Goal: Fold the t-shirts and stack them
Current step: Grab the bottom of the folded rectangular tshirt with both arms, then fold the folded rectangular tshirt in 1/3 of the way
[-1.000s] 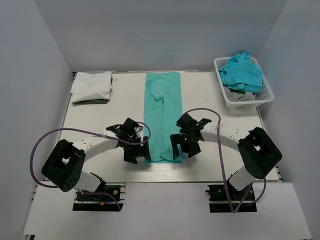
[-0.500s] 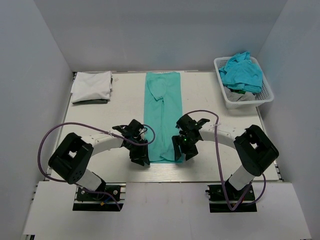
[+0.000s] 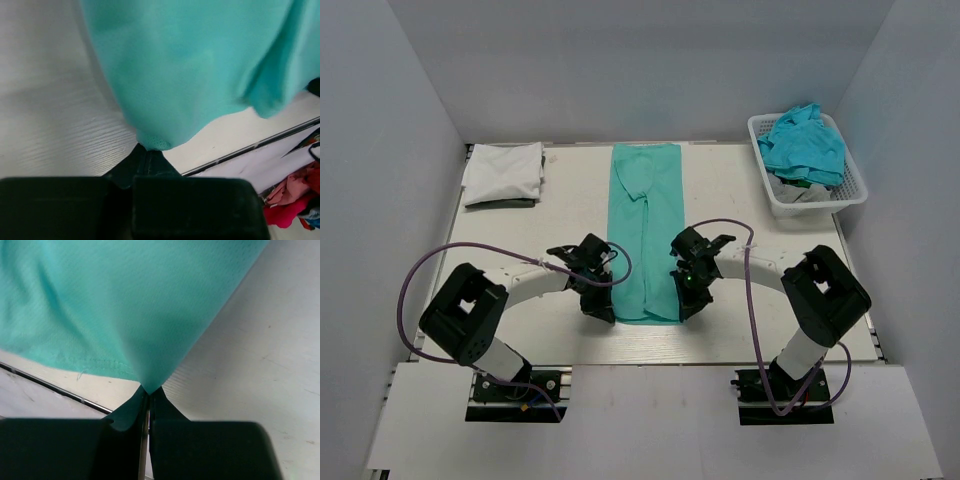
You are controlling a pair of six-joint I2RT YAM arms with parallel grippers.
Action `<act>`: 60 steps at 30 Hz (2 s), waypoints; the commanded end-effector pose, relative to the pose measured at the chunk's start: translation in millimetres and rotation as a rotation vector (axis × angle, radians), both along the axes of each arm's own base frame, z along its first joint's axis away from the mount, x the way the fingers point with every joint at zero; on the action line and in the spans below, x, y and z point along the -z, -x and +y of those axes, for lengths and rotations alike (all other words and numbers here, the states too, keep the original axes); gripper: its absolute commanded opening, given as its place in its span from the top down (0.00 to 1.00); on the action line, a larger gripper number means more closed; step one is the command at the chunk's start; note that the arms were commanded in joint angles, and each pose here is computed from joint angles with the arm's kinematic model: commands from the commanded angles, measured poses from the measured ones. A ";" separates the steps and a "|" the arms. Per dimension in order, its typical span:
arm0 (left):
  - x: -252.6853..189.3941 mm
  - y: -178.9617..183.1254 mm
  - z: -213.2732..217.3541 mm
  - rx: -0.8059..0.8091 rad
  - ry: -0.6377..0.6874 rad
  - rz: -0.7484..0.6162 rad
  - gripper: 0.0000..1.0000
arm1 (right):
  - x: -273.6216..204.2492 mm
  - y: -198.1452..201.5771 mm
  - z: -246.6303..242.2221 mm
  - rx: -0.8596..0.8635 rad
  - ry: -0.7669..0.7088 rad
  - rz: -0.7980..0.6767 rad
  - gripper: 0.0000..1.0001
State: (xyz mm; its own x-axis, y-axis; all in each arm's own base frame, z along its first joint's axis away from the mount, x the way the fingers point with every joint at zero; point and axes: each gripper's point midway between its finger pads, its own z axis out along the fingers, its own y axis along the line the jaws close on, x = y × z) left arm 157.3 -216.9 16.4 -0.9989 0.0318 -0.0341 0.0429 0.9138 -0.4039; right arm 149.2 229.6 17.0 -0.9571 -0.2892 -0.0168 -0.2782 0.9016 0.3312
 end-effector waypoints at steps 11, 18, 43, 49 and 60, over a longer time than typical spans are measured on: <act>-75.3 -96.5 -18.3 -0.162 -0.048 -0.209 1.00 | -63.8 -76.5 11.0 0.114 0.045 -0.208 1.00; -107.6 -155.6 -22.6 -0.254 -0.017 -0.270 1.00 | -102.8 -137.2 18.0 0.161 0.033 -0.280 1.00; -112.8 -306.0 -24.5 -0.333 0.097 -0.344 1.00 | -108.5 -295.5 46.6 0.200 -0.266 -0.326 1.00; -101.9 -323.8 -19.5 -0.363 0.092 -0.351 1.00 | -97.4 -318.9 38.8 0.256 -0.272 -0.344 1.00; -123.3 -421.2 3.7 -0.481 0.191 -0.448 0.00 | -122.5 -419.8 36.6 0.421 -0.504 -0.515 0.10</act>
State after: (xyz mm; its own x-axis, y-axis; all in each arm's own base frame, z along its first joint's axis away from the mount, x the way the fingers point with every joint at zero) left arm 540.0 -235.4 86.2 -0.8557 -0.3843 -0.3465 -0.1639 0.8364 -0.5230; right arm 518.1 269.1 86.0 -0.9050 0.1248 -0.4068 -0.1336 0.8243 0.5501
